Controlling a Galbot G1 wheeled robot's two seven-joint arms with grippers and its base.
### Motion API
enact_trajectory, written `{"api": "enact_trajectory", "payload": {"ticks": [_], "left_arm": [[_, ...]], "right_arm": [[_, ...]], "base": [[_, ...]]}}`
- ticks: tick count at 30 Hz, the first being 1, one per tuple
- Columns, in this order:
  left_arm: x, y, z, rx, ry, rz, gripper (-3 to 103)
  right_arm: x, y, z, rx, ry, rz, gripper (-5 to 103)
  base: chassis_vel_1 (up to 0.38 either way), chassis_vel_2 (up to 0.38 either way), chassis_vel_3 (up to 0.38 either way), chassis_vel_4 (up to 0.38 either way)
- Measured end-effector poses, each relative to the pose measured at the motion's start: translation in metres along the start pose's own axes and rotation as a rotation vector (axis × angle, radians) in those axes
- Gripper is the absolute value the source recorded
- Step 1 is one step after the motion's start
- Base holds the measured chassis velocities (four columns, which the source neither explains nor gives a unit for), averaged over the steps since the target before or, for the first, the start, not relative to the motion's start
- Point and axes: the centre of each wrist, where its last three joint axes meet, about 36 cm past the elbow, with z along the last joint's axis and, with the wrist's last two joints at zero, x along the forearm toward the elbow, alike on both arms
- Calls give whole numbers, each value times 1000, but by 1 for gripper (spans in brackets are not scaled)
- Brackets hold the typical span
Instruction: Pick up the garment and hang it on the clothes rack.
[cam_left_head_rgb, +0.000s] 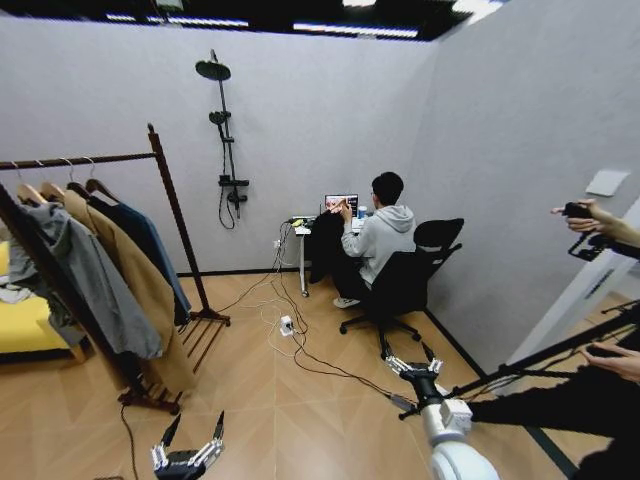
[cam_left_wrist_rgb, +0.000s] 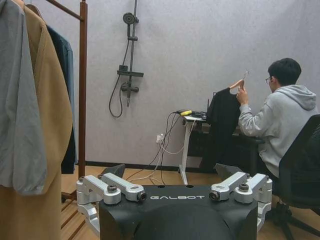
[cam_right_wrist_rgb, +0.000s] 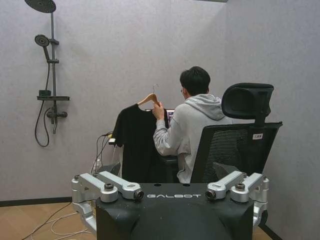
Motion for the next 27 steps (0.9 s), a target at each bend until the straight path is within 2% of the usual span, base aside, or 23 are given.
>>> {"api": "enact_trajectory", "payload": {"ticks": [27], "left_arm": [[0, 0, 0, 0, 0, 0, 100]], "right_arm": [[-1, 7, 2, 13, -14, -8, 100]], "base": [[141, -147, -148, 145]]}}
